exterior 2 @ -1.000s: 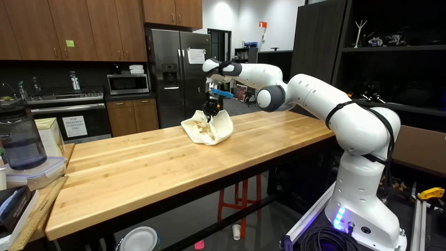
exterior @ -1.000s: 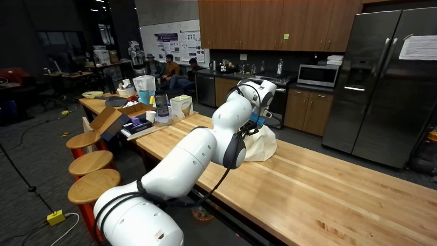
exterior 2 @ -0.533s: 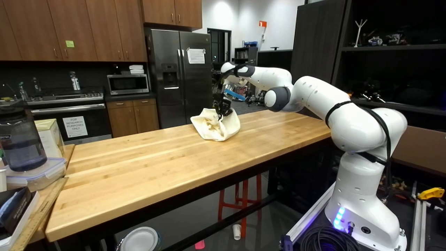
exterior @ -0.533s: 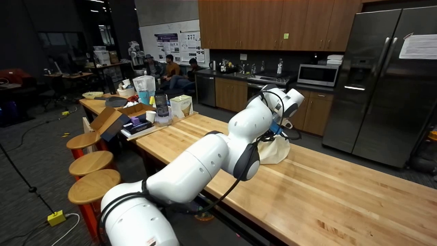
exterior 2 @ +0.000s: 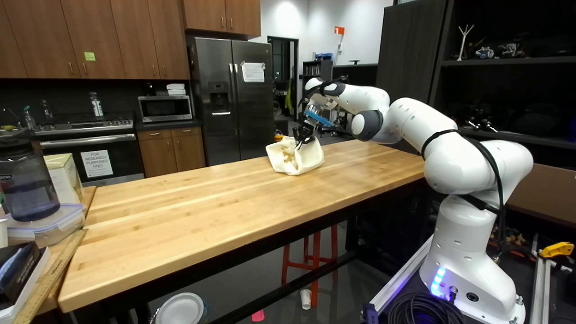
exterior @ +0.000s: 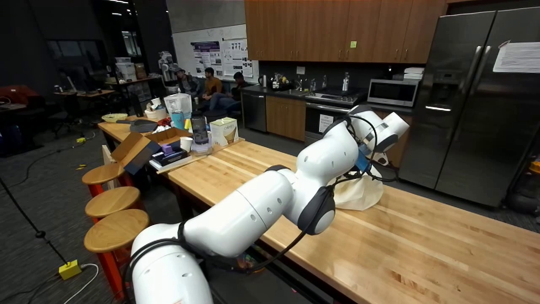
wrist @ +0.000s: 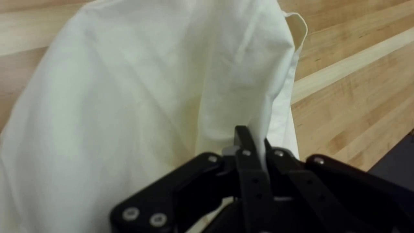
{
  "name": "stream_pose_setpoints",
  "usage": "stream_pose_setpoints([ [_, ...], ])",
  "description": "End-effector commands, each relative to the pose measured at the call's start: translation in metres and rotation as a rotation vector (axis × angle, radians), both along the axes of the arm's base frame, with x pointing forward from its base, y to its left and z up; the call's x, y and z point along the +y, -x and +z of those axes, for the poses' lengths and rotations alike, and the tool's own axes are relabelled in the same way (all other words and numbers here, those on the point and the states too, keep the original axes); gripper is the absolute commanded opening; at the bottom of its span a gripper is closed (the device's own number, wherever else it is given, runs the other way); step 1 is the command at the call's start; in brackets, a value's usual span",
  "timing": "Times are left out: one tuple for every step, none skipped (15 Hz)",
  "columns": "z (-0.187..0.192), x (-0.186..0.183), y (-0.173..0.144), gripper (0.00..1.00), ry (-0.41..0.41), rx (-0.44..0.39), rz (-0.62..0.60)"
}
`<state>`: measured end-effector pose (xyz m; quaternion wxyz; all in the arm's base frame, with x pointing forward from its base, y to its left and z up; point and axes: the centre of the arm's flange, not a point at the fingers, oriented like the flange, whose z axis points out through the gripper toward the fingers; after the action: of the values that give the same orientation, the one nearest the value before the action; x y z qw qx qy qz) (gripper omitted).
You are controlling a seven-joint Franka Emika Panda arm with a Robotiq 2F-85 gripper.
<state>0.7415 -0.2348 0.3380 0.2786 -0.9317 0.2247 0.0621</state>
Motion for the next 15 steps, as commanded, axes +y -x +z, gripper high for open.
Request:
stream_pose_setpoints([
  [-0.001,-0.024,0.02,0.01,-0.029,0.043,-0.11],
  [-0.004,-0.031,0.024,0.01,-0.033,0.059,-0.137],
  [-0.009,-0.039,0.028,0.01,-0.037,0.08,-0.167],
  [-0.015,-0.045,0.033,0.01,-0.048,0.097,-0.195],
  [-0.021,-0.051,0.04,0.01,-0.056,0.115,-0.227],
  [-0.027,-0.058,0.045,0.01,-0.07,0.128,-0.257],
  [-0.031,-0.063,0.049,0.01,-0.085,0.139,-0.283],
  [-0.036,-0.068,0.052,0.01,-0.103,0.143,-0.306],
  [-0.038,-0.07,0.053,0.01,-0.123,0.142,-0.32],
  [-0.037,-0.07,0.051,0.01,-0.134,0.136,-0.325],
  [-0.036,-0.068,0.049,0.01,-0.149,0.129,-0.324],
  [-0.032,-0.063,0.044,0.01,-0.158,0.117,-0.31],
  [-0.027,-0.054,0.038,0.01,-0.162,0.105,-0.286],
  [-0.02,-0.039,0.03,0.01,-0.156,0.095,-0.246],
  [-0.014,-0.02,0.022,0.01,-0.148,0.089,-0.199],
])
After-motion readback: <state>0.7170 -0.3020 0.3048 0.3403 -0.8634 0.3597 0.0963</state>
